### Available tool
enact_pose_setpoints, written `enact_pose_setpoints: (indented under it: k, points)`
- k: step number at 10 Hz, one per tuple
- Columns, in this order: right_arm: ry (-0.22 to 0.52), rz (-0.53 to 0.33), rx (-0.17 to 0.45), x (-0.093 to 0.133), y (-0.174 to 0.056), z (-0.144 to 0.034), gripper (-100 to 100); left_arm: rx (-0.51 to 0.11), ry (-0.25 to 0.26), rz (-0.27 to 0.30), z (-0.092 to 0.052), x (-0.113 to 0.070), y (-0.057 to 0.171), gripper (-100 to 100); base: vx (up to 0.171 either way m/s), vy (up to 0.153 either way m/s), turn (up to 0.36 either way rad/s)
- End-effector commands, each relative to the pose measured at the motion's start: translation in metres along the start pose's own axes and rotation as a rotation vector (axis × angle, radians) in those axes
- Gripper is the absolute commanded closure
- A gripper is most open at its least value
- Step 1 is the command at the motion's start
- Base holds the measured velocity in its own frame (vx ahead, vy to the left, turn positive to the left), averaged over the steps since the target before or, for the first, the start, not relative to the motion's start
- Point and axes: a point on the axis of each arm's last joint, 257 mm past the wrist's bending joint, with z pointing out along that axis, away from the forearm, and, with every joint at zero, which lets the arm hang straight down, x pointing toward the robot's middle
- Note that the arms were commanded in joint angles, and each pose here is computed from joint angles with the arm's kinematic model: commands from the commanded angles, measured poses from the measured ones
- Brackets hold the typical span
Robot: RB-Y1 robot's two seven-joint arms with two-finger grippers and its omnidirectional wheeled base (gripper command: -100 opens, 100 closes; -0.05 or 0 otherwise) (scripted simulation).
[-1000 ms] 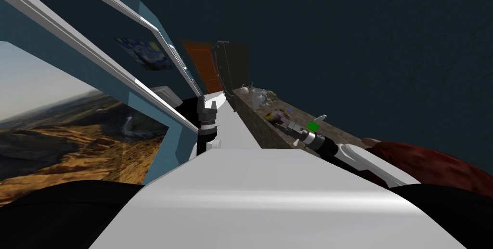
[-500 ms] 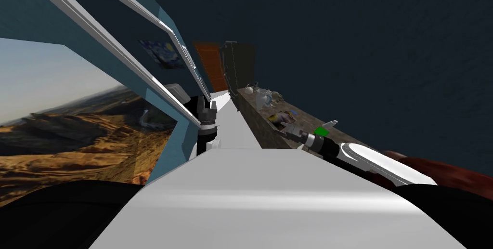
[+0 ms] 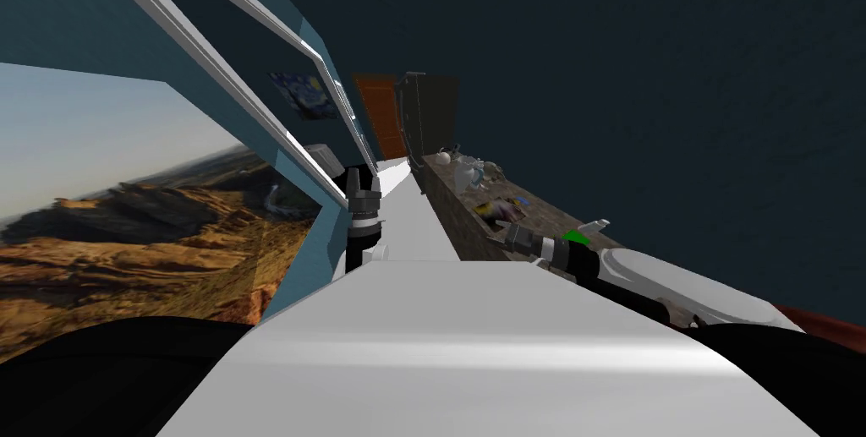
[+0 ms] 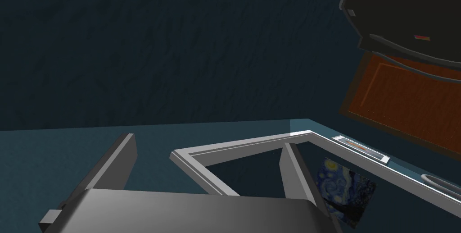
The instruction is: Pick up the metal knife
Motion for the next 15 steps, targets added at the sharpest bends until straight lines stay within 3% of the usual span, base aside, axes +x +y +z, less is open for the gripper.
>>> enact_pose_setpoints:
  k: [1, 3, 4, 5, 6, 7, 10, 11, 14, 15]
  points:
    - [0.08, -0.05, -0.009, 0.023, -0.002, -0.006, -100, 0.0, 0.0, 0.0, 0.0, 0.0, 0.0, 0, -0.015, -0.035, 0.182]
    - [0.105, -0.074, -0.028, 0.025, -0.001, -0.007, -100, 0.0, 0.0, 0.0, 0.0, 0.0, 0.0, 0, -0.012, -0.021, 0.049]
    - [0.174, -0.118, -0.038, 0.045, -0.003, -0.013, -100, 0.0, 0.0, 0.0, 0.0, 0.0, 0.0, 0, -0.017, -0.017, 0.199]
    - [0.186, -0.13, -0.048, 0.046, -0.003, -0.014, -100, 0.0, 0.0, 0.0, 0.0, 0.0, 0.0, 0, -0.019, -0.032, 0.128]
    - [0.254, -0.173, -0.061, 0.066, -0.005, -0.021, -100, 0.0, 0.0, 0.0, 0.0, 0.0, 0.0, 0, -0.023, -0.04, 0.183]
    - [0.265, -0.183, -0.07, 0.067, -0.005, -0.022, -100, 0.0, 0.0, 0.0, 0.0, 0.0, 0.0, 0, -0.024, -0.039, 0.098]
    - [0.399, -0.265, -0.104, 0.104, -0.012, -0.041, -100, 0.0, 0.0, 0.0, 0.0, 0.0, 0.0, 0, -0.034, -0.043, 0.157]
    - [0.416, -0.287, -0.12, 0.106, -0.013, -0.043, -100, 0.0, 0.0, 0.0, 0.0, 0.0, 0.0, 0, -0.03, -0.04, 0.107]
    - [0.543, -0.369, -0.161, 0.14, -0.021, -0.066, -100, 0.0, 0.0, 0.0, 0.0, 0.0, 0.0, 0, -0.039, -0.037, 0.142]
    - [0.555, -0.383, -0.173, 0.14, -0.022, -0.067, -100, 0.0, 0.0, 0.0, 0.0, 0.0, 0.0, 0, -0.038, -0.037, 0.091]
